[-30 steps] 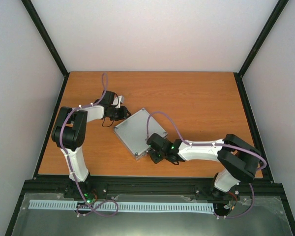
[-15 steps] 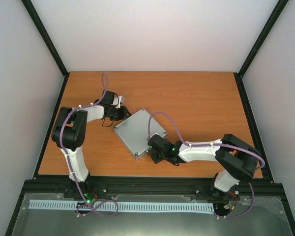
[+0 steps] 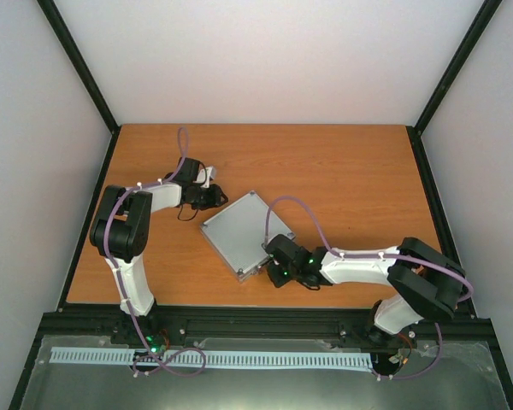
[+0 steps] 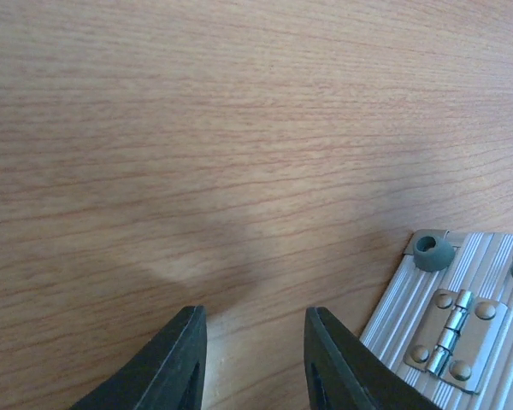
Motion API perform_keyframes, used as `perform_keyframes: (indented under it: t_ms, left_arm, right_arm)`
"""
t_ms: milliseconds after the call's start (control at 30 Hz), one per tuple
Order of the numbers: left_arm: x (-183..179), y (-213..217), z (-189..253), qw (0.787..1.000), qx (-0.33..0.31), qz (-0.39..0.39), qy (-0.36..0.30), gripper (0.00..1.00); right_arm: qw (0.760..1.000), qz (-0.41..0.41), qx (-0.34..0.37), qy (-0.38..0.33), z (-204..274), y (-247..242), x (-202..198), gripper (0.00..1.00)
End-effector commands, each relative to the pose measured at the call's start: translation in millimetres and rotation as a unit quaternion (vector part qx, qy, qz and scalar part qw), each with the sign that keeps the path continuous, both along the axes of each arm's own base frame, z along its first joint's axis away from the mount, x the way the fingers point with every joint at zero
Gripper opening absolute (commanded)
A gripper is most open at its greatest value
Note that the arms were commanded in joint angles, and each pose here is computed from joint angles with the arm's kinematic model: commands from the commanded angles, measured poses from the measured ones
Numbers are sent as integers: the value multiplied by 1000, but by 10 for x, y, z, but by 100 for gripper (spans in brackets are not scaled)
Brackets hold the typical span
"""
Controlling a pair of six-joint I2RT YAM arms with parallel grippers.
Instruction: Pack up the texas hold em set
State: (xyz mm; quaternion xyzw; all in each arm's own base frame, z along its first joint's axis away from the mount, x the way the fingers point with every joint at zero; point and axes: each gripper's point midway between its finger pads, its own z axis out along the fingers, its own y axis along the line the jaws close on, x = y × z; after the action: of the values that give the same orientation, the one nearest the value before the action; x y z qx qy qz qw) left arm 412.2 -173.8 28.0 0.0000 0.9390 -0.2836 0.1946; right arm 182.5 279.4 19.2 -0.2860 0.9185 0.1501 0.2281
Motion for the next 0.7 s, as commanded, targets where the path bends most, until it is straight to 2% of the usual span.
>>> perform_keyframes:
  t_ms: [0, 300, 667]
  left_arm:
    - [-66, -25, 22, 1000, 6, -11, 7, 33]
    - [-32, -59, 194, 1000, 1, -13, -12, 33]
    - [-79, -174, 238, 999, 6, -34, -20, 33]
  right_arm:
    - [999, 15, 42, 11, 137, 91, -1, 3]
    - [998, 39, 44, 36, 193, 206, 67, 3]
    - [995, 84, -23, 43, 512, 279, 168, 3]
